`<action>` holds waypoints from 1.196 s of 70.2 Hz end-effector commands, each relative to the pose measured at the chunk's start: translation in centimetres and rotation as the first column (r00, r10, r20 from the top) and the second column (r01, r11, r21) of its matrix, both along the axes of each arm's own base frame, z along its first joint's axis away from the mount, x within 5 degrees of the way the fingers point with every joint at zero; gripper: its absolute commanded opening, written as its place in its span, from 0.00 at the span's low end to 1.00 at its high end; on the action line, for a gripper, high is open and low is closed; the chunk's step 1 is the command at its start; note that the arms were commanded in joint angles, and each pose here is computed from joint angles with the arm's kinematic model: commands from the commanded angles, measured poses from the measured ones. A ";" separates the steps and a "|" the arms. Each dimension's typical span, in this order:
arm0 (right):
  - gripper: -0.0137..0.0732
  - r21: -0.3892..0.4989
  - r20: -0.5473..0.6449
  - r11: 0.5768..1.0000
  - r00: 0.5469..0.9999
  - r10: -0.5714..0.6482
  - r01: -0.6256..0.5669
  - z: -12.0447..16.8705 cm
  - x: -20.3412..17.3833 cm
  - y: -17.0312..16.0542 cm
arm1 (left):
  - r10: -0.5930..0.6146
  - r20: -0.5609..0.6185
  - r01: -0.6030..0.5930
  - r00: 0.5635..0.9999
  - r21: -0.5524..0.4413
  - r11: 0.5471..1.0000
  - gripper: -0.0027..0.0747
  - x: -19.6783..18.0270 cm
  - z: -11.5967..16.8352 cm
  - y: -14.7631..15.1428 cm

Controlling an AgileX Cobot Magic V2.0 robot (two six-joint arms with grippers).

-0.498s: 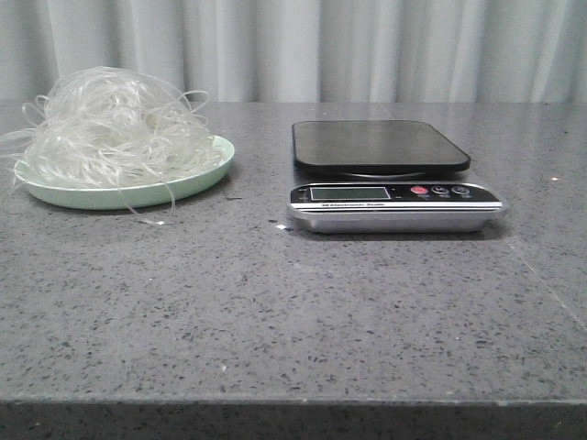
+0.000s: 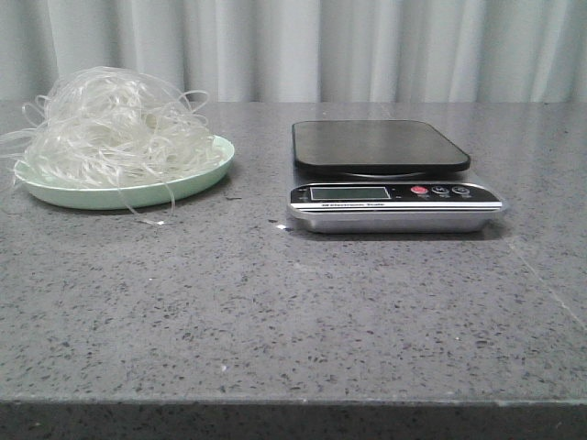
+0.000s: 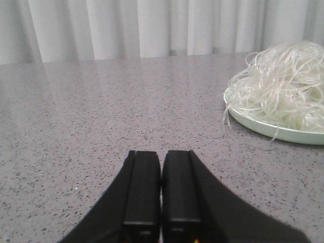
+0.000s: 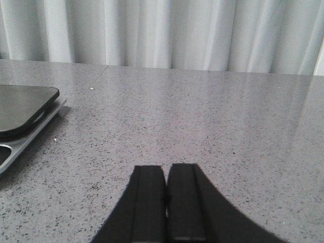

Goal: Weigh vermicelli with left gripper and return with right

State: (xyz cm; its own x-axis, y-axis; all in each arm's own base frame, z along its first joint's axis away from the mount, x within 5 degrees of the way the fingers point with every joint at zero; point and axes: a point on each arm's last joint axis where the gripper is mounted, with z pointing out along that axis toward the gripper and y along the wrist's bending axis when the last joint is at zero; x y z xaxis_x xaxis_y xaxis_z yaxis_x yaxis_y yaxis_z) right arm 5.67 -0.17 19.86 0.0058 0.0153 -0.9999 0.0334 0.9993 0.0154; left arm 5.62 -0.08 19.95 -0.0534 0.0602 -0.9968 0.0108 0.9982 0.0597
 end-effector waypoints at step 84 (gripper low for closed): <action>0.33 -0.013 0.094 1.000 0.996 -0.011 0.013 1.0 -0.2 -0.1 | 0.027 0.450 0.003 0.892 -0.065 0.998 0.21 -2.1 12.8 0.2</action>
